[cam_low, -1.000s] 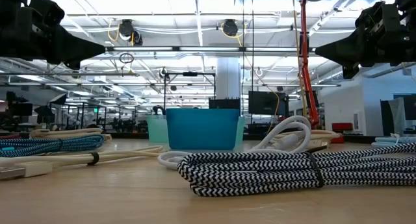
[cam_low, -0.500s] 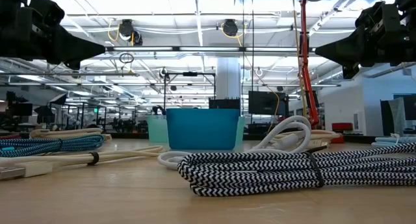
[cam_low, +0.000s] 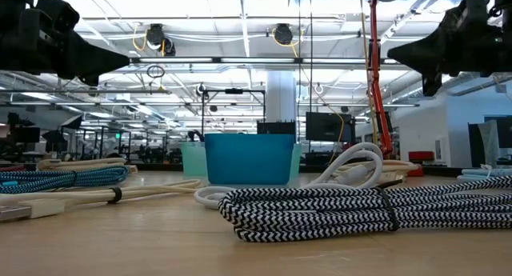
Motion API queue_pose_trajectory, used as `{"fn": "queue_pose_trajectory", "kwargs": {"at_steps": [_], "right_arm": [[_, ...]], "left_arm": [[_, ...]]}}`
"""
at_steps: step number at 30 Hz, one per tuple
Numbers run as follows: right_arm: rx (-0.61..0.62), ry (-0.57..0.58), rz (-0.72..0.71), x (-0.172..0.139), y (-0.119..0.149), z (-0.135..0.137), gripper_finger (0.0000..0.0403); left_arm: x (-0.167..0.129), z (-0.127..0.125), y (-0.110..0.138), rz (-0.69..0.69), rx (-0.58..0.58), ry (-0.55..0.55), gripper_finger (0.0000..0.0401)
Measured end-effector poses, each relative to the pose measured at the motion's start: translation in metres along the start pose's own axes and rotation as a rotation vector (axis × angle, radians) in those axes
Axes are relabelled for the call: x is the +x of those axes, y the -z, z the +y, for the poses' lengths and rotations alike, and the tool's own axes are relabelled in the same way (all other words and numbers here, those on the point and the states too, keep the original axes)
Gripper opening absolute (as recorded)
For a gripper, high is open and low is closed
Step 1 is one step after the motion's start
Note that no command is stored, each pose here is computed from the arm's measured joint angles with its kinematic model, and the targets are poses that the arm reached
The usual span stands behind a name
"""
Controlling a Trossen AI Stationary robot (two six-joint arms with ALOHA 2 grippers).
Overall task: Pick & Place USB Port
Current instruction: Put the left blue usb cable into the blue bin
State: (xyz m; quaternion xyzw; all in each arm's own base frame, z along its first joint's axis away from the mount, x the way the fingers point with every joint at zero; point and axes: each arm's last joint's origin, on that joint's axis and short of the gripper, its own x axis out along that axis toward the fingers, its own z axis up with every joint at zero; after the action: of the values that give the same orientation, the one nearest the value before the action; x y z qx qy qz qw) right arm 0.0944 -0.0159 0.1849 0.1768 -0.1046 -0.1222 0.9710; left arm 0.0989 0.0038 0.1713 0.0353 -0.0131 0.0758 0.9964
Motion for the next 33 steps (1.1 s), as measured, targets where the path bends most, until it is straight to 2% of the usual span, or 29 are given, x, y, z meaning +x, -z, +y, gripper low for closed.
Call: {"fn": "queue_pose_trajectory", "kwargs": {"at_steps": [3,7,10,12,19,21,26,28,30,33], "right_arm": [[0.281,0.046,-0.093,0.0,-0.006,0.0,0.0],[0.677,0.049,-0.229,-0.001,-0.015,0.0,0.0],[0.892,0.044,-0.338,-0.003,-0.021,0.0,0.0],[0.972,0.056,-0.405,-0.004,-0.024,-0.001,0.0],[1.003,0.064,-0.537,-0.007,-0.032,-0.001,0.0],[0.963,0.077,-0.532,-0.007,-0.032,-0.001,0.0],[0.776,0.147,-0.489,-0.006,-0.029,-0.002,0.0],[0.769,0.148,-0.489,-0.006,-0.029,-0.002,0.0],[0.777,0.149,-0.492,-0.006,-0.029,-0.003,0.0],[0.774,0.209,-0.535,-0.007,-0.029,-0.004,0.0]], "left_arm": [[0.0,0.0,0.0,0.0,0.0,0.0,0.0026],[0.0,0.0,0.0,0.0,0.0,0.0,0.0026],[0.0,0.0,0.0,0.001,0.0,0.0,0.0026],[0.0,0.0,0.0,0.001,0.0,0.0,0.0026],[0.0,0.0,0.0,0.001,0.0,0.0,0.0026],[0.0,0.0,0.0,0.0,0.0,0.0,0.0026],[0.0,0.0,0.0,0.0,0.0,0.0,0.0026],[0.0,0.0,0.0,0.0,0.0,0.0,0.0026],[0.0,0.002,0.0,-0.002,-0.015,-0.064,0.0026],[-0.001,0.008,-0.008,-0.08,-0.082,-0.25,0.0026]]}}
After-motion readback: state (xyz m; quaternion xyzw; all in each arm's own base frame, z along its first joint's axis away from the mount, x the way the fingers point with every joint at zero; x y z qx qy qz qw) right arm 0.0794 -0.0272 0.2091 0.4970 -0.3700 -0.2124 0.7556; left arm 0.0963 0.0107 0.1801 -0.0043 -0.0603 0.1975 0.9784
